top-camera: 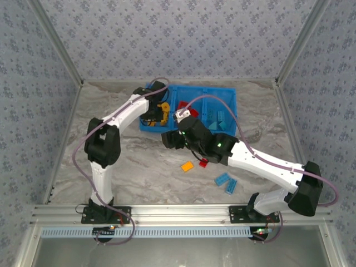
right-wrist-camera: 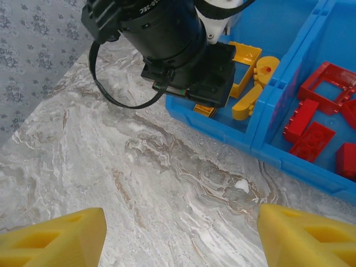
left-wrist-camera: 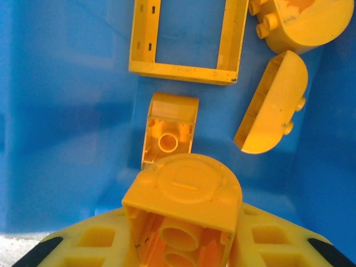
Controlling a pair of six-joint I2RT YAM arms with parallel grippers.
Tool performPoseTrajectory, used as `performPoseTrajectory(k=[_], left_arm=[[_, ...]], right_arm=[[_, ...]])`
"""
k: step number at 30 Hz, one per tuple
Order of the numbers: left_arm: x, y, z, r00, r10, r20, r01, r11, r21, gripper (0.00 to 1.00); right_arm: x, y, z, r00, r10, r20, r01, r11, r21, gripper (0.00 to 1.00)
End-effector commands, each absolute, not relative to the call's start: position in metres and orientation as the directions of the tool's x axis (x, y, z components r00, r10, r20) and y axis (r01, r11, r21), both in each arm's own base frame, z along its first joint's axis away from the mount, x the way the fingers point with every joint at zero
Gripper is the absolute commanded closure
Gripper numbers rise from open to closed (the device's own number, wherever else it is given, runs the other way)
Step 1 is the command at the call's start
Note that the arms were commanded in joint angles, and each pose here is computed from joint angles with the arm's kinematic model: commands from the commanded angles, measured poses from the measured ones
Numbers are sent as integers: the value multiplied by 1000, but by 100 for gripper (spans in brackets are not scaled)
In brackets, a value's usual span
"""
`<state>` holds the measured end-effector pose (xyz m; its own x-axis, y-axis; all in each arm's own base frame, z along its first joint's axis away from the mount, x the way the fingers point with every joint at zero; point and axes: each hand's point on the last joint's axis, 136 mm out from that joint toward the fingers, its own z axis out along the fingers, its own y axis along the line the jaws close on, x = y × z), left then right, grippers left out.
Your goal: Sort the legos into containers by color
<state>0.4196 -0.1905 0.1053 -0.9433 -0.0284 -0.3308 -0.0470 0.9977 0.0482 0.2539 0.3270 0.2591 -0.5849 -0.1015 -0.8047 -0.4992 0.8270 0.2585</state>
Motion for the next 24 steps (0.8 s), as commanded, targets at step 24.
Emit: performPoseTrajectory(k=[24], left_arm=[[429,-202,105,-947,-2,-320,-7,1000,14,46]], right_arm=[[244,310,243,-623,-86,-777,-478,829,291,25]])
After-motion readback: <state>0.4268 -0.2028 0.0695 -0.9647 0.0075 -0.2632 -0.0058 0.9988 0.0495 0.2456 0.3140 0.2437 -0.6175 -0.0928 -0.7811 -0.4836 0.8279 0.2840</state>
